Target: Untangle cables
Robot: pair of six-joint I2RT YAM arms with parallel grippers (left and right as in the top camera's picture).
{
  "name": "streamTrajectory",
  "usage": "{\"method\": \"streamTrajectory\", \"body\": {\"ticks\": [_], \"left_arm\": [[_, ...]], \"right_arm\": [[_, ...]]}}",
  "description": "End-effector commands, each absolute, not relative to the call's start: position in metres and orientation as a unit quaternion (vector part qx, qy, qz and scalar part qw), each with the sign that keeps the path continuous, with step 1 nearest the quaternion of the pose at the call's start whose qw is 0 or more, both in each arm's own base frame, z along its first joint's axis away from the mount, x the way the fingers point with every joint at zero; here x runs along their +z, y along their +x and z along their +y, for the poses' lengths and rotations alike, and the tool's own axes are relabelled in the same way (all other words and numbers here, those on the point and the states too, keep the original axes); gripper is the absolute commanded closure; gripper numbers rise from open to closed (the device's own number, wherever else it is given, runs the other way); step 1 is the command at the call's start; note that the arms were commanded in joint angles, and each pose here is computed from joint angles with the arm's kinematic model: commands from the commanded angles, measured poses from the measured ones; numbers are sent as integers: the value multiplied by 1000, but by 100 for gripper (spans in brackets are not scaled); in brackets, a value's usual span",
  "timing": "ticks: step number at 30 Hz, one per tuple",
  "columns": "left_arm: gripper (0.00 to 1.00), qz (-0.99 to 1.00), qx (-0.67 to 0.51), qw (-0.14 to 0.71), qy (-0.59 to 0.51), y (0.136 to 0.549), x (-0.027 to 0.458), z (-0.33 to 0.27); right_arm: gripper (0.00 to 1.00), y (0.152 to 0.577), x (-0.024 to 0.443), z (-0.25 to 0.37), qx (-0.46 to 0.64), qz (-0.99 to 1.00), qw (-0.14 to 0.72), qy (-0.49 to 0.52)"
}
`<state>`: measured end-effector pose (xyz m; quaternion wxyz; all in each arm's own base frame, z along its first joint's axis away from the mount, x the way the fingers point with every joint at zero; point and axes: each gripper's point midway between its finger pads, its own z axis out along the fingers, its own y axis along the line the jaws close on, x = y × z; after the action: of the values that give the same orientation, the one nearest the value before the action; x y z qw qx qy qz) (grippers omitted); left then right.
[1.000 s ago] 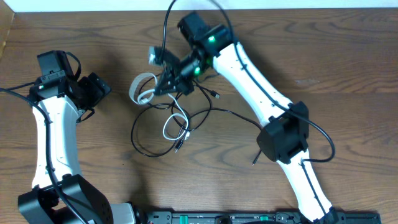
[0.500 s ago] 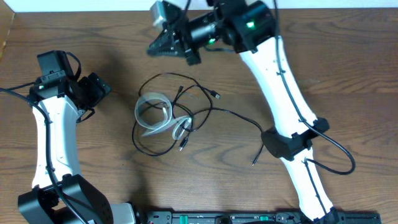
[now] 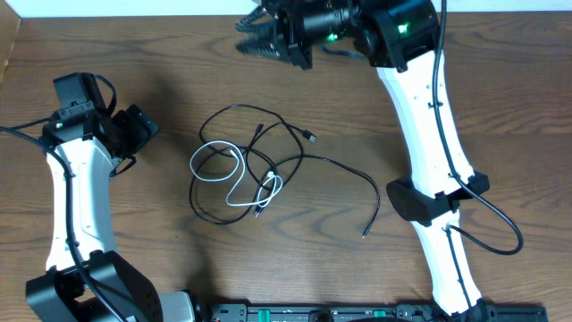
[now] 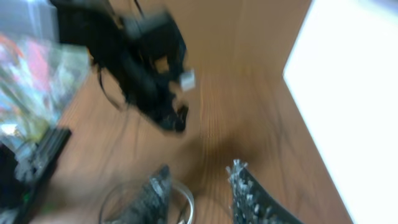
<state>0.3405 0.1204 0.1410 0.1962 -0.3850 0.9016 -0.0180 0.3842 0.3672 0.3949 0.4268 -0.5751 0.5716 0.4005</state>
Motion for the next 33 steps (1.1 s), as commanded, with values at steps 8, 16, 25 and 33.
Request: {"method": "streamTrajectory", "body": {"ticks": [8, 16, 25, 33], "left_arm": [[2, 901, -10, 189, -390, 337, 136, 123], [2, 901, -10, 189, -390, 337, 136, 123], [2, 901, -10, 189, -390, 337, 136, 123], [2, 901, -10, 189, -390, 337, 136, 123]], "right_arm": [[41, 380, 262, 347, 395, 776, 172, -460], [30, 338, 158, 343, 392, 848, -45, -354], [10, 295, 83, 341, 364, 872, -169, -279], [14, 284, 51, 351, 341, 898, -210, -181]]}}
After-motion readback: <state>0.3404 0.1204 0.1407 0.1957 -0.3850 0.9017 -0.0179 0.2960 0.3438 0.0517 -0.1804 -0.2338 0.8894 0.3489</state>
